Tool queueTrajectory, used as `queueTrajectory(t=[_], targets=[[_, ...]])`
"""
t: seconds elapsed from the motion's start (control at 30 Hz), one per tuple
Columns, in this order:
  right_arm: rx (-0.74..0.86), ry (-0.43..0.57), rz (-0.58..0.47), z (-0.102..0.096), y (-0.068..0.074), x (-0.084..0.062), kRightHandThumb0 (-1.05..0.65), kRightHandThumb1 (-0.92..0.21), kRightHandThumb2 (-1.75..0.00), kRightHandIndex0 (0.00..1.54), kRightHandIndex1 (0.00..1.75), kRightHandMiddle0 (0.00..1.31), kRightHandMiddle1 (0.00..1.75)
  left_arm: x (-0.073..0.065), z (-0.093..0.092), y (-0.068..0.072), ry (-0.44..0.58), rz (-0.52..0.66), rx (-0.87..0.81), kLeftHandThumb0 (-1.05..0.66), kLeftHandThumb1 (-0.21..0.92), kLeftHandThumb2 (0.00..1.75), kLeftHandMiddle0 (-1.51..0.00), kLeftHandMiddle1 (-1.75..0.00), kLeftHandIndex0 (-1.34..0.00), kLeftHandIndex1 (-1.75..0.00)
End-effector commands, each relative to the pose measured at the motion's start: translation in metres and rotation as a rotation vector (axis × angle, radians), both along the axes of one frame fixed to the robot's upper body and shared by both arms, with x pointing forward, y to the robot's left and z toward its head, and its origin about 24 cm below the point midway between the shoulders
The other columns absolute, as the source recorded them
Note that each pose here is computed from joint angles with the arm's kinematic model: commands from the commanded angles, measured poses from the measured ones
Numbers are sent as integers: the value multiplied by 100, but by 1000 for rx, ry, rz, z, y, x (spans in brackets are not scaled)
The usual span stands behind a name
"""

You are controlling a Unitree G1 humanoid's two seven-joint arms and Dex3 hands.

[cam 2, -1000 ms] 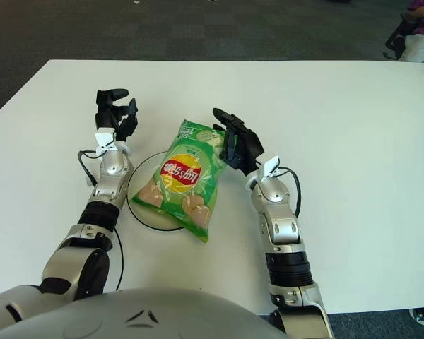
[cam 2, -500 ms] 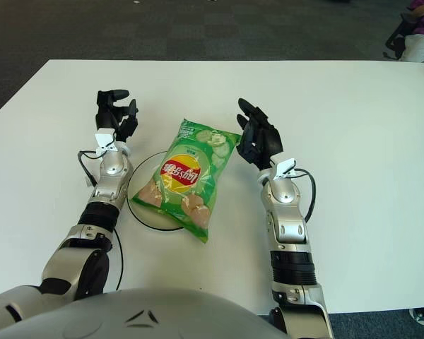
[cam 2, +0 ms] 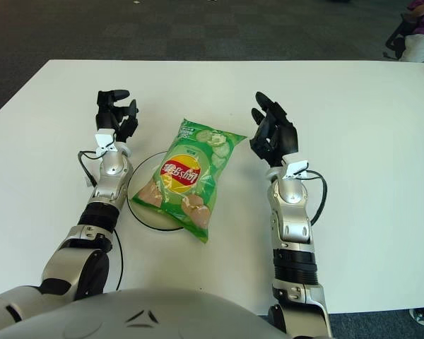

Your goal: Put the snack into the plate.

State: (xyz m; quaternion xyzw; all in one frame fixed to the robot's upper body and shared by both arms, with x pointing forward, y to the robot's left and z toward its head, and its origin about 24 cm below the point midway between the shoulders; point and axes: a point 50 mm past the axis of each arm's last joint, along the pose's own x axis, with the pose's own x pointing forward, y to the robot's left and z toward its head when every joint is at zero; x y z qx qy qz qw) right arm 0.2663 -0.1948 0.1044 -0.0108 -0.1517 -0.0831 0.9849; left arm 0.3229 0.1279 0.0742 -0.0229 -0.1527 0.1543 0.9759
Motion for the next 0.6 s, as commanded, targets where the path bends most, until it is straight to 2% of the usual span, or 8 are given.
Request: queueTrajectory(t=[0.0, 0.23, 0.33, 0.4, 0.43, 0.5, 0.53, 0.57], targets=[[42, -10, -19, 4, -5, 3, -77, -92, -88, 67, 5, 59, 10, -2, -4, 2, 9, -2, -5, 0, 92, 32, -46, -149, -29, -144], [53, 10, -52, -2, -11, 9, -67, -92, -75, 84, 6, 73, 21, -1, -4, 3, 10, -15, -12, 0, 92, 32, -46, -149, -29, -144], [65, 48, -73, -12, -16, 17, -56, -92, -65, 96, 3, 64, 54, -2, -5, 5, 10, -24, -16, 0, 92, 32, -46, -149, -30, -144], [79, 77, -83, -19, -18, 22, -49, -92, -60, 101, 4, 62, 66, -2, -5, 6, 10, -28, -17, 0, 92, 32, -46, -149, -29, -144], [83, 87, -86, -22, -19, 24, -44, -92, -53, 105, 5, 51, 99, -2, -5, 7, 10, -29, -18, 0, 92, 33, -46, -149, -29, -145], [84, 101, -86, -29, -20, 27, -39, -92, -47, 108, 6, 42, 129, -2, -5, 8, 9, -31, -19, -1, 92, 34, -45, -149, -28, -147], [78, 107, -82, -32, -20, 28, -38, -92, -45, 109, 7, 38, 141, -2, -6, 9, 9, -32, -20, -1, 92, 34, -45, -149, -27, -148], [74, 110, -80, -34, -20, 29, -37, -92, -44, 110, 7, 37, 145, -2, -6, 10, 9, -33, -20, -1, 92, 34, -45, -149, -27, -148]])
